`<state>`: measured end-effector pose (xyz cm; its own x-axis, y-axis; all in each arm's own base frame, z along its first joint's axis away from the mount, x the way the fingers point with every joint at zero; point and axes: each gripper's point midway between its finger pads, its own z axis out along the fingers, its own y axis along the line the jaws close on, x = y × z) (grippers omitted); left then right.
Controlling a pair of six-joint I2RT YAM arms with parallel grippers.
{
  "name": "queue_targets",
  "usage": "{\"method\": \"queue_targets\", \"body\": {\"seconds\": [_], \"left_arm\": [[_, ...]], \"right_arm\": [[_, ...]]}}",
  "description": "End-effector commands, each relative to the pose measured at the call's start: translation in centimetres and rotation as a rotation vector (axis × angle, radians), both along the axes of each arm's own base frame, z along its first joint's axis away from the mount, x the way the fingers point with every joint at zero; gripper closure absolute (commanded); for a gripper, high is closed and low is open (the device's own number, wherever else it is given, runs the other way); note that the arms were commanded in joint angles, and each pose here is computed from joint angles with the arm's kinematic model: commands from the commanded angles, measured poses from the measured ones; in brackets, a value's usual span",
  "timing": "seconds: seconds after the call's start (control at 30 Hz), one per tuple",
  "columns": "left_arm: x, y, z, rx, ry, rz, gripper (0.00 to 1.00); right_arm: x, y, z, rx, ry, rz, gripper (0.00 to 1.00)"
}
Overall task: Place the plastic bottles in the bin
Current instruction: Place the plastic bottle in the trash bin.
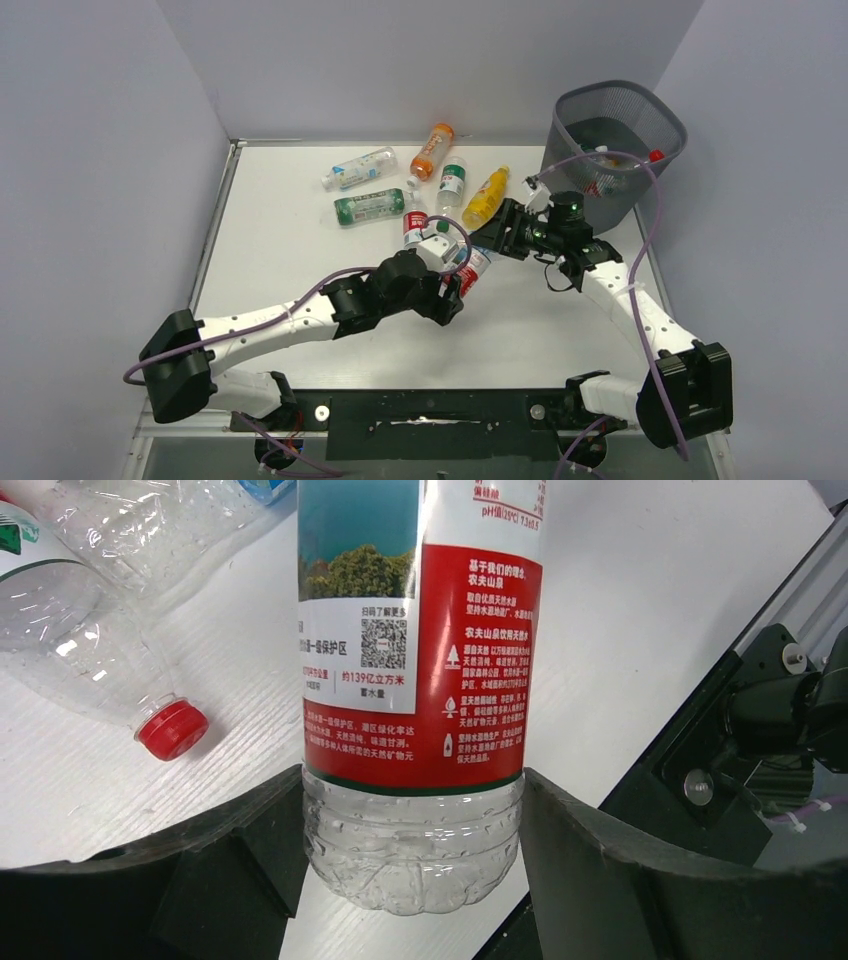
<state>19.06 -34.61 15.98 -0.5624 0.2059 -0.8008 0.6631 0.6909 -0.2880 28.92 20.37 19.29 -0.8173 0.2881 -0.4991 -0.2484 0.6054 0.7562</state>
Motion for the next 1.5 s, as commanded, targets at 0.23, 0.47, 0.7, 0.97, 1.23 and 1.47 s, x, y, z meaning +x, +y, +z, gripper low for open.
{"method": "queue_targets", "body": {"seconds": [0.23,0.47,0.7,0.97,1.23,1.47], "left_arm": [[0.5,0.7,5.1,-0.084,-0.093,0.031,0.18],[0.6,2.8,7.0,-0.104,-0.125,0.088,0.14],[0.4,4.1,6.4,-0.084,-0.119,0.112,0.12],[0.3,4.2,5.7,-0.077,-0.107,0.117,0.11],[0.9,4.4,4.6,-0.035,-0.098,0.144,0.11],[2.9,4.4,2.1,0.046,-0.054,0.219,0.11]], "right_arm": [[3.1,-1.4,6.1,-0.123,-0.18,-0.083,0.52],[6.1,-3.5,10.6,-0.213,-0.277,-0.15,0.53],[10.3,-10.2,17.5,-0.244,-0.405,-0.315,0.53],[13.1,-16.7,25.6,-0.263,-0.553,-0.48,0.52],[15.3,-24.5,28.5,-0.262,-0.61,-0.663,0.5],[17.3,-29.8,28.4,-0.259,-0.603,-0.765,0.5]]}}
